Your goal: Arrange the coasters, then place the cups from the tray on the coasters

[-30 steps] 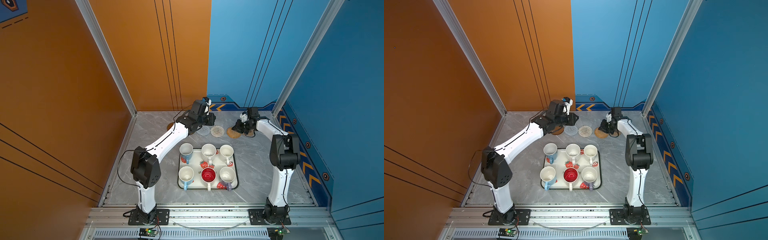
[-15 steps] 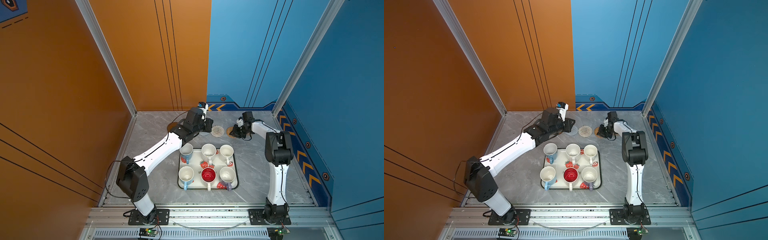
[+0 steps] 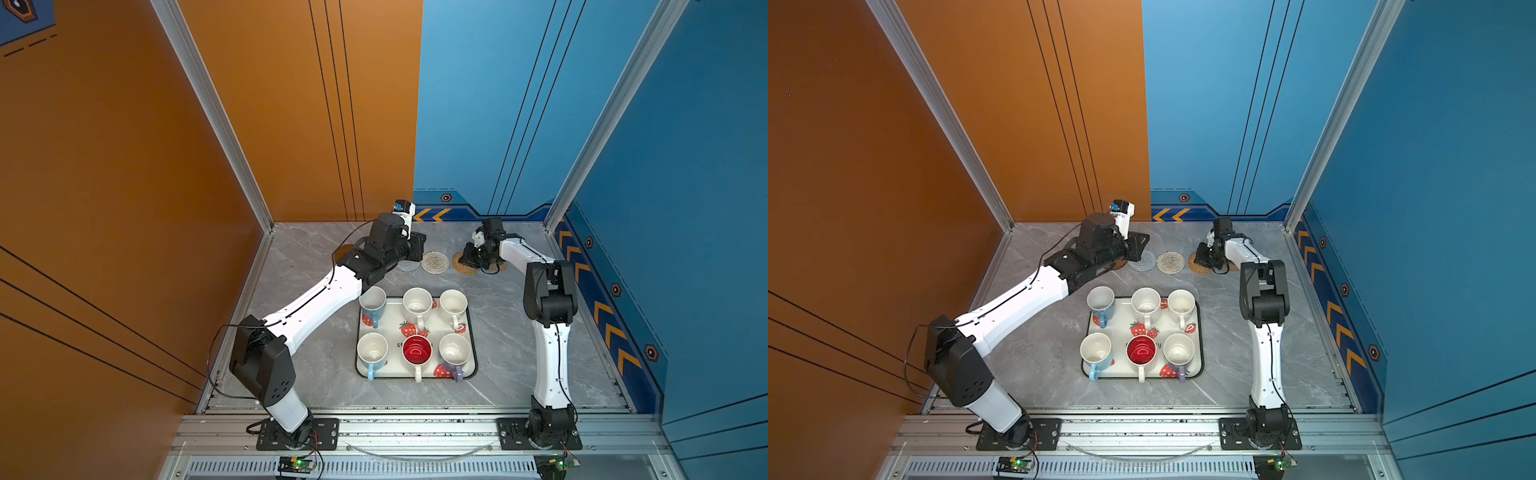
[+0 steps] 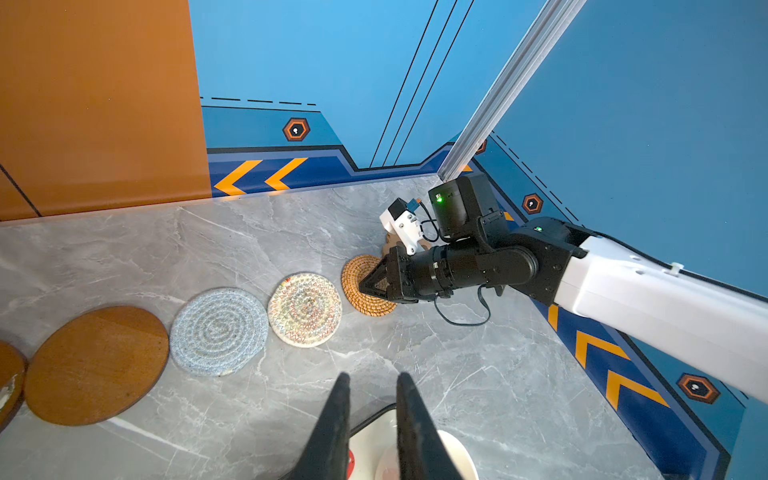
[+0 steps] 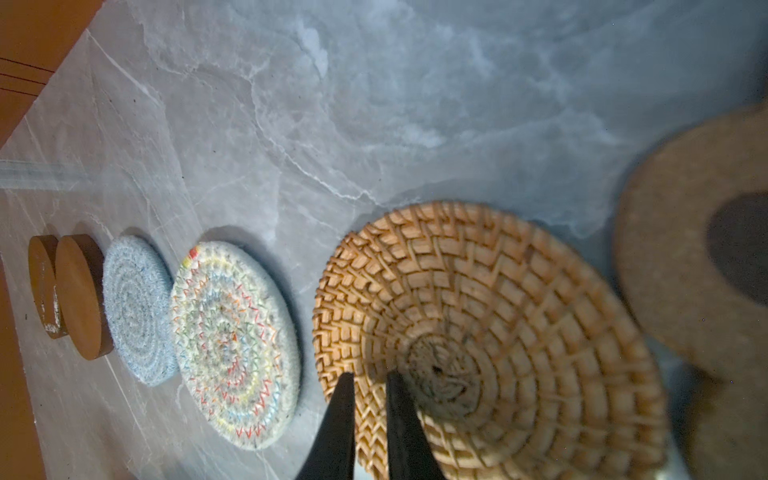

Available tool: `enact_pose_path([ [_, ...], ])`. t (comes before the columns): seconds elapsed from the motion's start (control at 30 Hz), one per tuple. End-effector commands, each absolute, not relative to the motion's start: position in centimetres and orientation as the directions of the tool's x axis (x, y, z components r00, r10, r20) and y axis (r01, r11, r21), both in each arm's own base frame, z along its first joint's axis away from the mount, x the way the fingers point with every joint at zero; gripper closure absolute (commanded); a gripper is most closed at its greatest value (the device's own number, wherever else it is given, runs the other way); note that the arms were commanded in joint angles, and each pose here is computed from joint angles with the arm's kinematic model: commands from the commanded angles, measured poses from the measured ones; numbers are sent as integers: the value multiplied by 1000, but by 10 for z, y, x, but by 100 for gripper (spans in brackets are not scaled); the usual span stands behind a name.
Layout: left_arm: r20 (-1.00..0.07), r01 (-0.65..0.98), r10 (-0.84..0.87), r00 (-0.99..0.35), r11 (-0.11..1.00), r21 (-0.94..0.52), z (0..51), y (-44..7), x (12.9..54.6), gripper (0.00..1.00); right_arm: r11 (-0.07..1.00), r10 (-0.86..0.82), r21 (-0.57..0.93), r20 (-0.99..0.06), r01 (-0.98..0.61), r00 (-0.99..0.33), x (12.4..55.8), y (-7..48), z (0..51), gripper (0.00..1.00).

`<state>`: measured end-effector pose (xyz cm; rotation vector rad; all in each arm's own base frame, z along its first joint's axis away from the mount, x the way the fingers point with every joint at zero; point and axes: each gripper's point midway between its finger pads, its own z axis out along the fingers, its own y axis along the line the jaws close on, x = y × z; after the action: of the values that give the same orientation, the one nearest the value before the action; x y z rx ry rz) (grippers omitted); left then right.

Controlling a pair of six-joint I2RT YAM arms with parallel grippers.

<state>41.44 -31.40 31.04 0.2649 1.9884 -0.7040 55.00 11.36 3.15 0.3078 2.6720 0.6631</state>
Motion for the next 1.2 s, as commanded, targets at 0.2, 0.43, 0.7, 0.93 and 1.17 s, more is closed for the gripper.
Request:
enact_pose_path([
  [0.2, -881, 463, -95, -464, 822, -332, 327, -305, 405, 78, 871, 289, 473, -270, 135, -918, 554, 110, 19, 86],
  [0.43, -887, 462, -95, -451, 826, -323, 331, -299, 400, 78, 853, 283, 515, -324, 83, -903, 559, 121, 61, 90],
  [0.7, -895, 464, -106, -434, 825, -322, 335, -291, 388, 77, 839, 231, 543, -401, -27, -886, 547, 156, 121, 89],
  [0.93, -903, 460, -108, -417, 831, -312, 339, -281, 381, 77, 827, 178, 560, -352, -55, -919, 533, 192, 104, 88],
  [1.17, -910, 441, -108, -400, 848, -294, 341, -269, 376, 76, 830, 157, 557, -307, -43, -938, 530, 209, 76, 88],
])
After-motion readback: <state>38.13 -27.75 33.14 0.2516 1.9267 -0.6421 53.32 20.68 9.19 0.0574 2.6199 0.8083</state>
